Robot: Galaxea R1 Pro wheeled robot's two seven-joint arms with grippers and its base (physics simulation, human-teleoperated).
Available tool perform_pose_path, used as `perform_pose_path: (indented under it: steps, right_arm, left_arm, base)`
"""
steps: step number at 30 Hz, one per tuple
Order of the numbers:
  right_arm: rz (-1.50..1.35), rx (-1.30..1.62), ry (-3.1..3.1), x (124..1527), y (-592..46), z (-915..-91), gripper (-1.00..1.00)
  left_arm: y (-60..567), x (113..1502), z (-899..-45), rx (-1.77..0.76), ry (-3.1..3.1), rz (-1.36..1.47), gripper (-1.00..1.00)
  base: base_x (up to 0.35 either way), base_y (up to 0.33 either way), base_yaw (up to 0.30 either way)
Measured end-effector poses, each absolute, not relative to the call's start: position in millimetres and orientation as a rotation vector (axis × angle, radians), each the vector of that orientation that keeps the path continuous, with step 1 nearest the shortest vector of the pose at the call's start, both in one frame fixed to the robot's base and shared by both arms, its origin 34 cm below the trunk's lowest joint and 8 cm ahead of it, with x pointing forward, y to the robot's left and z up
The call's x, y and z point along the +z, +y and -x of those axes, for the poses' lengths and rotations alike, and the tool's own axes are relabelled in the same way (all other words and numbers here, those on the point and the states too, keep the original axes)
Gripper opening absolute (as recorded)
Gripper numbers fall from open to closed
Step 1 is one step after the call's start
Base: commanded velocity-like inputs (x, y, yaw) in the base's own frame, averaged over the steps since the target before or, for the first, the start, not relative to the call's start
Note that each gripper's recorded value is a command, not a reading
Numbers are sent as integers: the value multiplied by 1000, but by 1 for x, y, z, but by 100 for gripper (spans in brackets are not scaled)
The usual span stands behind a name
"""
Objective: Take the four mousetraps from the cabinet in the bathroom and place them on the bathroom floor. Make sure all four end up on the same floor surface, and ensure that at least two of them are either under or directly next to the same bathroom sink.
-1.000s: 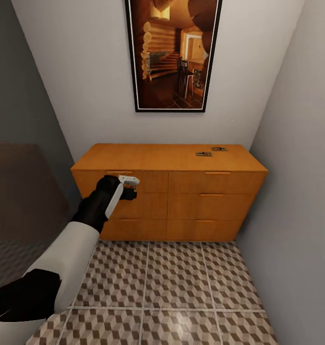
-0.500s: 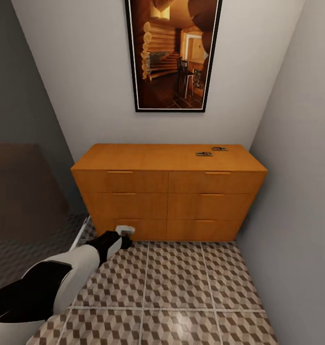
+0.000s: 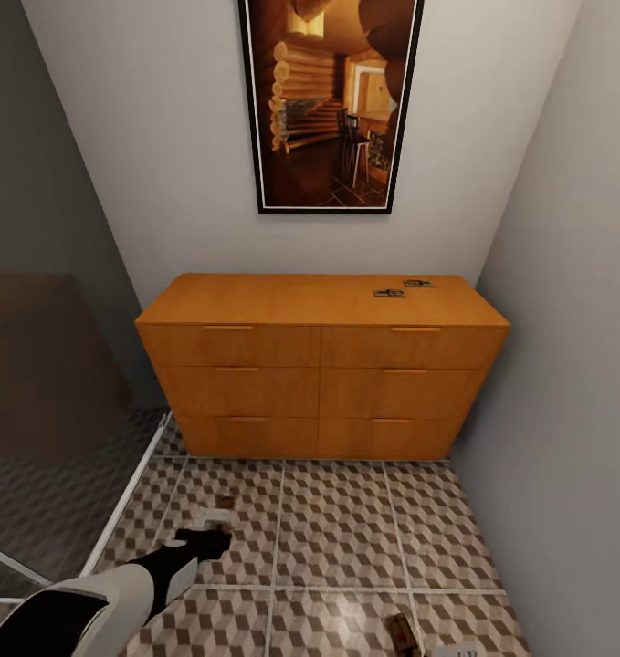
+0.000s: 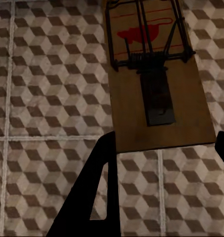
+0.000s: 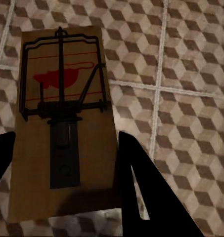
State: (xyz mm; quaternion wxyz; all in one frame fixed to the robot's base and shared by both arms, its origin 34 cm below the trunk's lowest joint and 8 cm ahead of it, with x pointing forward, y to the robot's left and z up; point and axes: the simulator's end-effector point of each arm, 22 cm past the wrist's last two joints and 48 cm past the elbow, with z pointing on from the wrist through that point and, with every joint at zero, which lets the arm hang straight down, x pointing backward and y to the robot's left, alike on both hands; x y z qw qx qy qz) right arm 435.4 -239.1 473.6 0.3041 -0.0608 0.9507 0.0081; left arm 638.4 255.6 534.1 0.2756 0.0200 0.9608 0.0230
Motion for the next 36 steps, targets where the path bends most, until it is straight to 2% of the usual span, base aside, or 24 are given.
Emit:
perform_pose_path:
  steps: [12,36]
  right_arm:
    - [133,-76,2450,503,-257,-502,-100]
    - [190,64,2362,524,-234,-529,-100]
  left_arm:
    - [292,505,-554,97,2449,-55,-100]
    - [292,493,-509,103,2438,-53,-100]
  base:
    - [0,0,0]
    - [0,0,0]
